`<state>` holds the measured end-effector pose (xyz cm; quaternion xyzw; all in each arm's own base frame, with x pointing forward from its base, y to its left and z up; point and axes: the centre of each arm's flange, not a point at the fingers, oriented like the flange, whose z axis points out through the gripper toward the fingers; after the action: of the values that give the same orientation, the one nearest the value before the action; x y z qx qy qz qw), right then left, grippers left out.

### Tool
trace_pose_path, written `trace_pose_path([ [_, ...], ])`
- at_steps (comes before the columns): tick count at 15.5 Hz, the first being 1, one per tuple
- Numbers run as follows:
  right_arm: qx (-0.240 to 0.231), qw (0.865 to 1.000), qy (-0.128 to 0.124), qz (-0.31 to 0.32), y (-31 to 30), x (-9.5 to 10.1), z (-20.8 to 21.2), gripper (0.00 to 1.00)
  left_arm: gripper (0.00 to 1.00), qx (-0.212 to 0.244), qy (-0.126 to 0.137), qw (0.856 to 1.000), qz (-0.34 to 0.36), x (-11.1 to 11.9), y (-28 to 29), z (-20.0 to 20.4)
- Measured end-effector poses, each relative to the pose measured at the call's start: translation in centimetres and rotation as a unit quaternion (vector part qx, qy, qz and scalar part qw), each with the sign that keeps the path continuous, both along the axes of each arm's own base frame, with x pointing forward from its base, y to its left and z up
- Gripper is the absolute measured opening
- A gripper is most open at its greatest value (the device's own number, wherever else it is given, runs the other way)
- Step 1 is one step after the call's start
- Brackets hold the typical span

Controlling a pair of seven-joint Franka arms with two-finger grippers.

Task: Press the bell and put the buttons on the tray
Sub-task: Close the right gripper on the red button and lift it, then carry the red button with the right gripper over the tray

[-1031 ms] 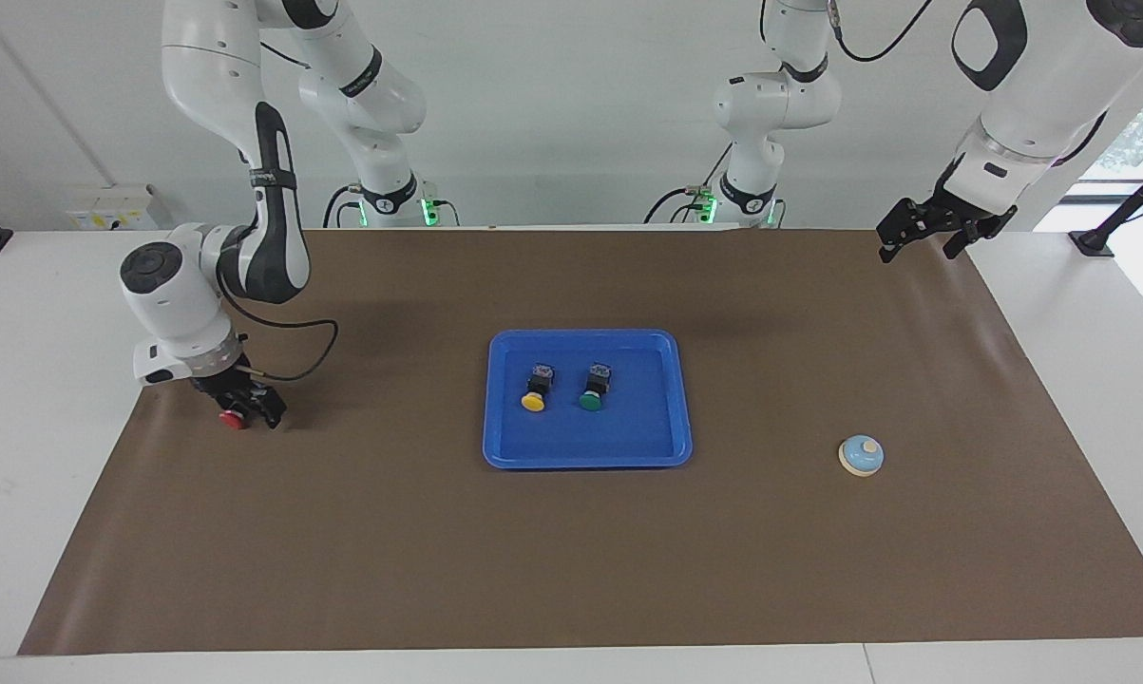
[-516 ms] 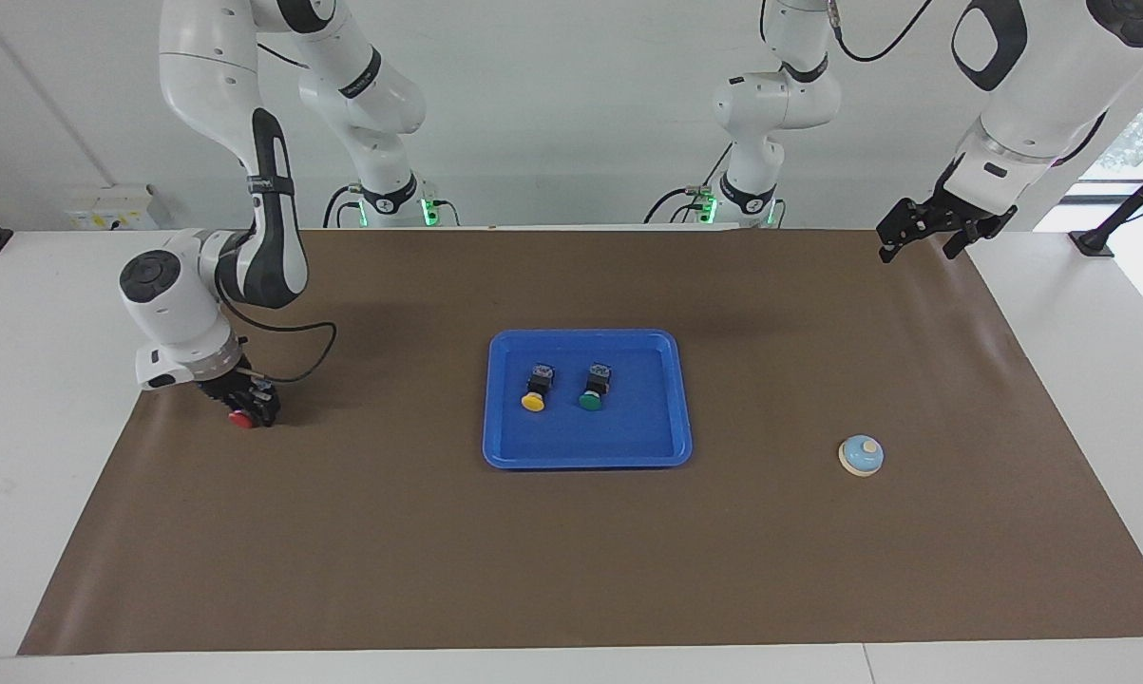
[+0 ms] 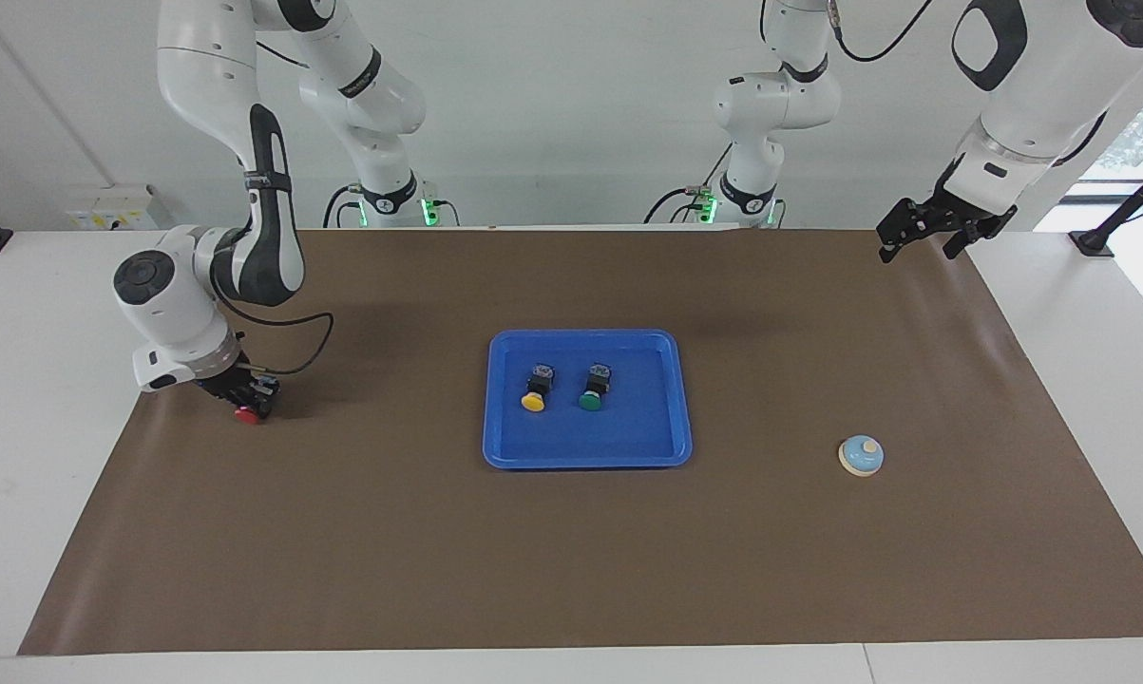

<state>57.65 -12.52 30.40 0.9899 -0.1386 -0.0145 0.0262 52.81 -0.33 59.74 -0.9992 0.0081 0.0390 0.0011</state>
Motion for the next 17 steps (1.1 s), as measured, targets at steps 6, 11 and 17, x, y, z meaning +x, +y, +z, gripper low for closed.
trace_pose_path([
  [6,0.016,1.000,0.012,0.013,11.2,4.2,8.7,0.33,1.00,0.000,0.000,1.000,0.000,0.0,0.0,0.0],
  [11,0.040,0.999,-0.005,0.009,28.4,3.7,12.6,0.33,1.00,0.000,0.000,1.000,0.000,0.0,0.0,0.0],
  [17,0.081,0.997,0.000,0.013,44.6,-0.1,13.3,0.33,1.00,0.000,0.000,1.000,0.000,0.0,0.0,0.0],
])
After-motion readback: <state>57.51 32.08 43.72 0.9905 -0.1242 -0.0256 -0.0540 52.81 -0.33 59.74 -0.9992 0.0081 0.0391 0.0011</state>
